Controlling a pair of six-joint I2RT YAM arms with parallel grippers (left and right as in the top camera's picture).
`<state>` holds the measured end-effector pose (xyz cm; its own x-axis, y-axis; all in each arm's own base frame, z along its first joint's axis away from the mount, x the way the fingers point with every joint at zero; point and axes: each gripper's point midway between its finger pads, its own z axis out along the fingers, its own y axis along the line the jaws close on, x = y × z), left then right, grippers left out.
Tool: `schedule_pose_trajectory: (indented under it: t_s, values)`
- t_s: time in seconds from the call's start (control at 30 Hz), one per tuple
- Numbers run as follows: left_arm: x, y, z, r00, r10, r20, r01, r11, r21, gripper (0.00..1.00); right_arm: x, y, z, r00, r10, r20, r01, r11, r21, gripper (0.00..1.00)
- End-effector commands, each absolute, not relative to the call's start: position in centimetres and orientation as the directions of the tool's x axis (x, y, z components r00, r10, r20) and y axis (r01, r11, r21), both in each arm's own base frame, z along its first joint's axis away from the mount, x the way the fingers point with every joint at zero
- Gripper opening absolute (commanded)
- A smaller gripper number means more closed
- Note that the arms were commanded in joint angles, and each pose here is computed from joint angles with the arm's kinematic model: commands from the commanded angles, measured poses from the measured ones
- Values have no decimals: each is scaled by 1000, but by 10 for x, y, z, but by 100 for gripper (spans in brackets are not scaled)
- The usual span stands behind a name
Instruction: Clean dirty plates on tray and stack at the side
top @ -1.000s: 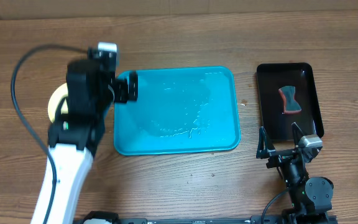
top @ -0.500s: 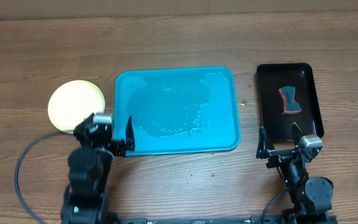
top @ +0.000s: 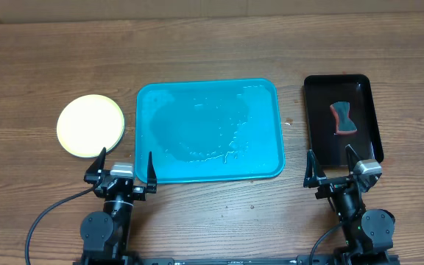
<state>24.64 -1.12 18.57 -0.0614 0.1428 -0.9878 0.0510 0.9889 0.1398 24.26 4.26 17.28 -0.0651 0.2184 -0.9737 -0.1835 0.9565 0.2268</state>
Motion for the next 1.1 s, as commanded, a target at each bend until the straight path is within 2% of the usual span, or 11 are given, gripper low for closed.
schedule_pose_trajectory:
  t_s: [0.0,0.23,1.07]
  values:
    - [244,-5,179,-37,172,-984,26,985,171,99,242,45,171,-67,225,-972,-193,953,234,100]
    - [246,0,156,-77,169,-983,12,986,169,100,242,45,171,-67,225,-972,-193,953,234,100]
    - [246,0,156,-75,142,-987,11,990,142,100,242,45,171,-67,225,-972,-193,953,234,100]
